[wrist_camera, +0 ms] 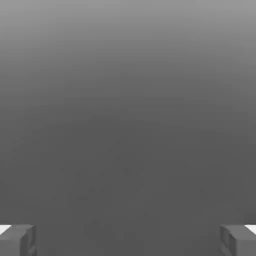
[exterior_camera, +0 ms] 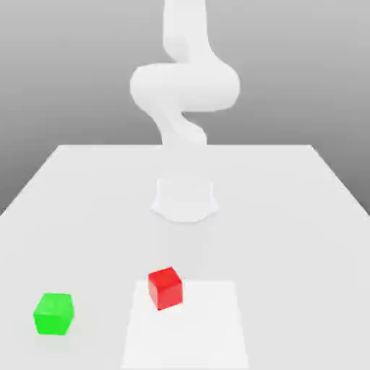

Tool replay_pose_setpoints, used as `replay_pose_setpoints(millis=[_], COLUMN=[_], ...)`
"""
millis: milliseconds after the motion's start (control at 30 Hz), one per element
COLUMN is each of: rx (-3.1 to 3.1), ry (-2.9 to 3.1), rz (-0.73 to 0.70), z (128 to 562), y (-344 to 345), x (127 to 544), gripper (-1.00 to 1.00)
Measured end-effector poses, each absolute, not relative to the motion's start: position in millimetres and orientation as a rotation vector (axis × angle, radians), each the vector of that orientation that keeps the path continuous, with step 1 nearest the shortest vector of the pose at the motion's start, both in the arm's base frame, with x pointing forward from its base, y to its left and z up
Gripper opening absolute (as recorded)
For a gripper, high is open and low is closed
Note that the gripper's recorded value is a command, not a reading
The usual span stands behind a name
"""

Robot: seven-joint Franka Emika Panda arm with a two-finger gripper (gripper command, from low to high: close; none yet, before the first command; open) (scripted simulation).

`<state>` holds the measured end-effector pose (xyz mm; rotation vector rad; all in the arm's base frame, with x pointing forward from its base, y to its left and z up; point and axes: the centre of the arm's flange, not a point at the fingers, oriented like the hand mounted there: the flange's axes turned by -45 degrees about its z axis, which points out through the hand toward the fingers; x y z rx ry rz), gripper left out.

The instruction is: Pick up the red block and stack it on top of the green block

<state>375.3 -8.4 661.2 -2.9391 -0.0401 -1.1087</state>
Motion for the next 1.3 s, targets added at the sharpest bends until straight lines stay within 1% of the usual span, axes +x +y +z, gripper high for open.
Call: replay_pose_setpoints(millis=[133,200,300,433,567,633,800,833,1067,1300], rx=[-3.017,-3.046,-3.079,-3.096,-3.078,-3.067,-3.065,-3.065,-3.064,-3.064], ry=[-0.166,-0.232,-0.335,-0.484,-0.649,-0.688,-0.698,-0.696,-0.695,-0.694], rz=[-0.888,-0.777,-0.606,-0.359,-0.080,-0.022,-0.002,-0.001,0.001,0.000], z=[562.0,512.1,436.9,336.0,233.8,202.5,154.6,147.3,146.4,201.0], y=[-19.8,-23.5,-27.6,-31.7,-36.1,-36.6,-37.7,-37.6,-37.6,-37.9], x=[413.4,423.2,426.9,410.4,366.8,356.5,352.0,350.9,350.7,351.0], gripper=[0.00,0.00,0.00,0.00,0.00,0.00,0.00,-1.00,-1.00,-1.00])
